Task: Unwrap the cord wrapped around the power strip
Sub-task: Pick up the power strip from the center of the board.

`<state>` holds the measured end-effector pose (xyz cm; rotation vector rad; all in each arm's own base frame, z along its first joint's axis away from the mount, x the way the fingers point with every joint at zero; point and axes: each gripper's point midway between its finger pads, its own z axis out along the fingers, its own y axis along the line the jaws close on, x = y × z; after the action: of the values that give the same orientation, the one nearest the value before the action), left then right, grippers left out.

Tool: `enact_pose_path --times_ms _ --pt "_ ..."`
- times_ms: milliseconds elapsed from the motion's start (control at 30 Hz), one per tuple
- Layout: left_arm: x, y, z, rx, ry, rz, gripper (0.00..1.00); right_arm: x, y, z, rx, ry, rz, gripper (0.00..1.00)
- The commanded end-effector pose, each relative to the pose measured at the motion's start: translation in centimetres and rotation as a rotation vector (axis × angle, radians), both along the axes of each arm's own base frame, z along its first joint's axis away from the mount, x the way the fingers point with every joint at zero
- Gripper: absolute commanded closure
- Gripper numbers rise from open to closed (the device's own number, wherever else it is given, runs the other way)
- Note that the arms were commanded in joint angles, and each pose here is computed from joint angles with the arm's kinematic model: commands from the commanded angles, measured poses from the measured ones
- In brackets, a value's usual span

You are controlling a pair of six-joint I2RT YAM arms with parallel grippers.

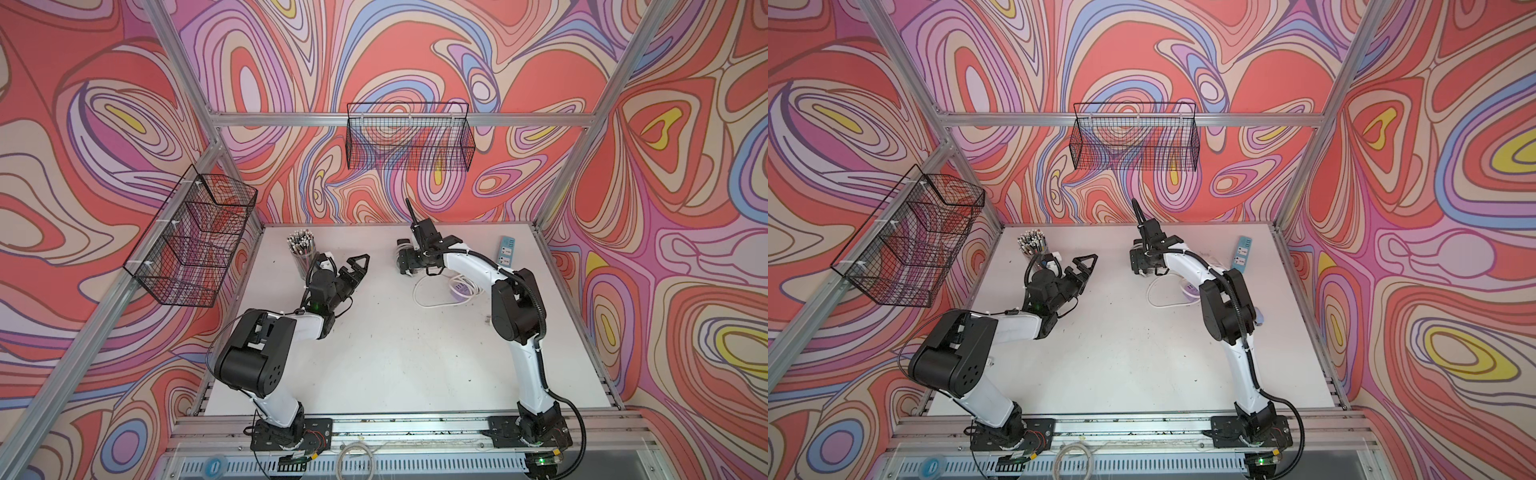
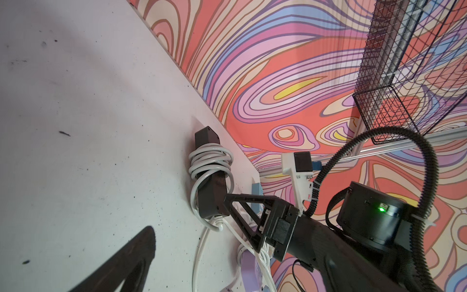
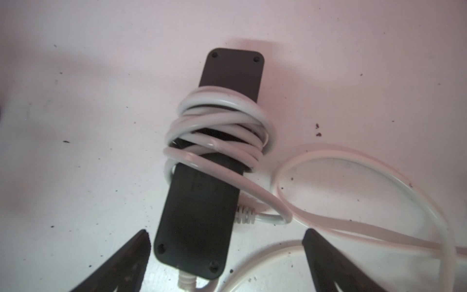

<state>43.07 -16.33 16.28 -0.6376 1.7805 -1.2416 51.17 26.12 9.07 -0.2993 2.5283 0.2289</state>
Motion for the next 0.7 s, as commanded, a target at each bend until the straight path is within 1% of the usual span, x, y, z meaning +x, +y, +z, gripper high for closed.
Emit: enact_pose_path --times_ms 0,200,400,667 --pt "-0.2 0.6 1.5 0.030 -0.050 0.005 0.00 0.3 -0.3 -0.7 -0.056 0.003 0.002 0.02" --pt "-0.5 0.9 2.2 0.076 -0.066 0.010 0.00 0.2 1.8 -0.7 -0.052 -0.005 0.034 0.02" --pt "-0.7 1.3 2.2 0.086 -0.069 0.018 0.00 0.1 3.1 -1.2 -0.058 0.002 0.050 0.02" --pt "-0.8 1.4 2.5 0.098 -0.080 0.017 0.00 0.0 3.0 -4.1 -0.089 0.043 0.044 0.02"
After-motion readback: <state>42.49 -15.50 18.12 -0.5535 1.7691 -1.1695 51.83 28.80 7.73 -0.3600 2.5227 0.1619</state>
